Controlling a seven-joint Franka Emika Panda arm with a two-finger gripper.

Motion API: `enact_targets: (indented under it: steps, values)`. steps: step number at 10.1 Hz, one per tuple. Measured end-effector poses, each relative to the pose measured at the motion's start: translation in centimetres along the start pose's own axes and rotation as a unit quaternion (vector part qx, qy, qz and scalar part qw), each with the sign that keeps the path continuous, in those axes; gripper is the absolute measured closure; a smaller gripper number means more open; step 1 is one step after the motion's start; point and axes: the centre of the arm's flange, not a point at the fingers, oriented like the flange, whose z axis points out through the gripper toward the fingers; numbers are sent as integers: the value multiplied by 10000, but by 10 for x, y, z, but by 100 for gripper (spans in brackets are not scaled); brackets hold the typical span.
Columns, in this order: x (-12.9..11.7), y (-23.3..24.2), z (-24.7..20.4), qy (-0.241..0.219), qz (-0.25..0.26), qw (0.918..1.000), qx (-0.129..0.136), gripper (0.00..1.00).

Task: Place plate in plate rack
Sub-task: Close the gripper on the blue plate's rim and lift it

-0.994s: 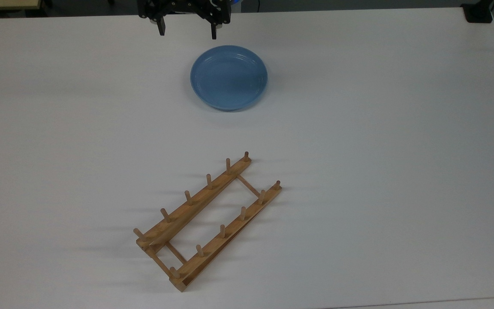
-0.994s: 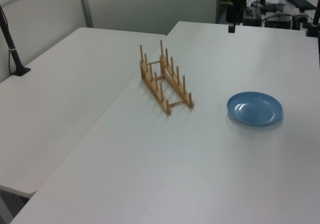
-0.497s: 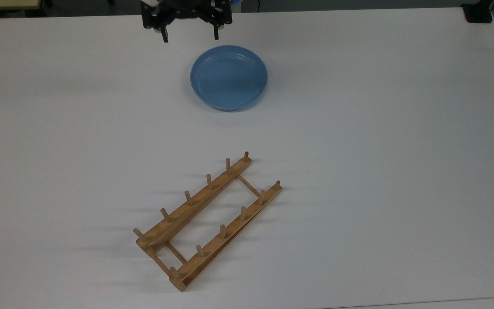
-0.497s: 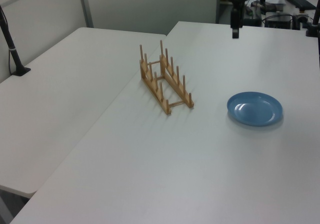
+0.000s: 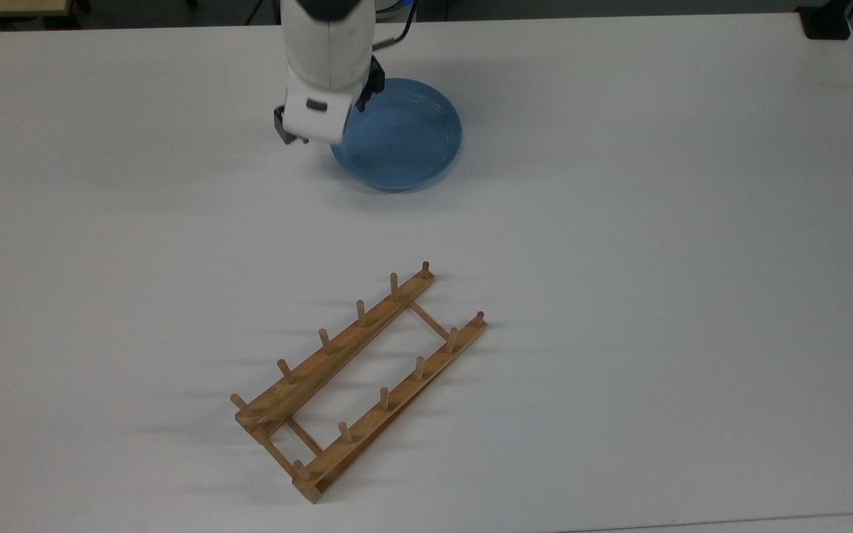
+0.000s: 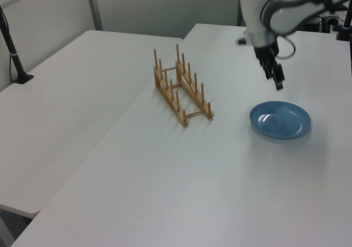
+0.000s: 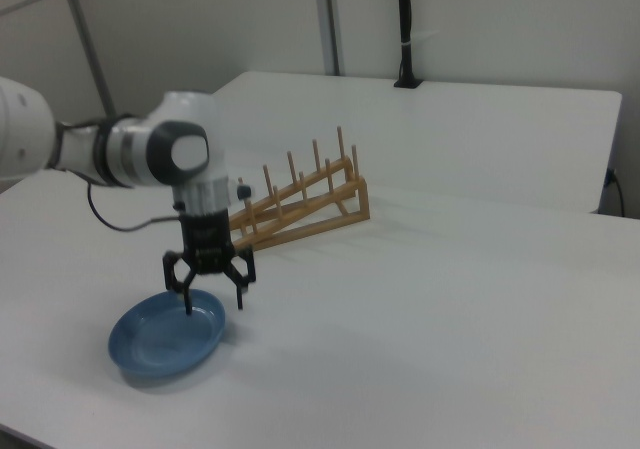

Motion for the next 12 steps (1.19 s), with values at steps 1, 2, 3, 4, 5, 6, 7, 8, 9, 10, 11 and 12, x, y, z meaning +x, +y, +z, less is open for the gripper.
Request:
enact_targets:
  steps: [1,2,3,4,5,6,7,8,9,10,11,12]
  values:
    - [13,5,32,-199,-109,9997,28,13]
    - [22,7,53,-340,-186,9992,89,31]
    - [26,8,64,-425,-208,9988,142,55]
    - [27,8,68,-456,-215,9986,163,59]
    - [27,8,67,-442,-213,9987,154,76]
    - [29,10,57,-365,-200,9991,102,86]
    - [30,11,53,-342,-194,9992,85,89]
    - [29,12,51,-341,-190,9992,83,89]
    - [30,12,48,-322,-191,9993,68,89]
    - [30,14,36,-290,-172,9994,40,89]
    - [32,21,7,-166,-108,9998,-53,92]
    - [35,27,-31,64,71,9997,-211,95]
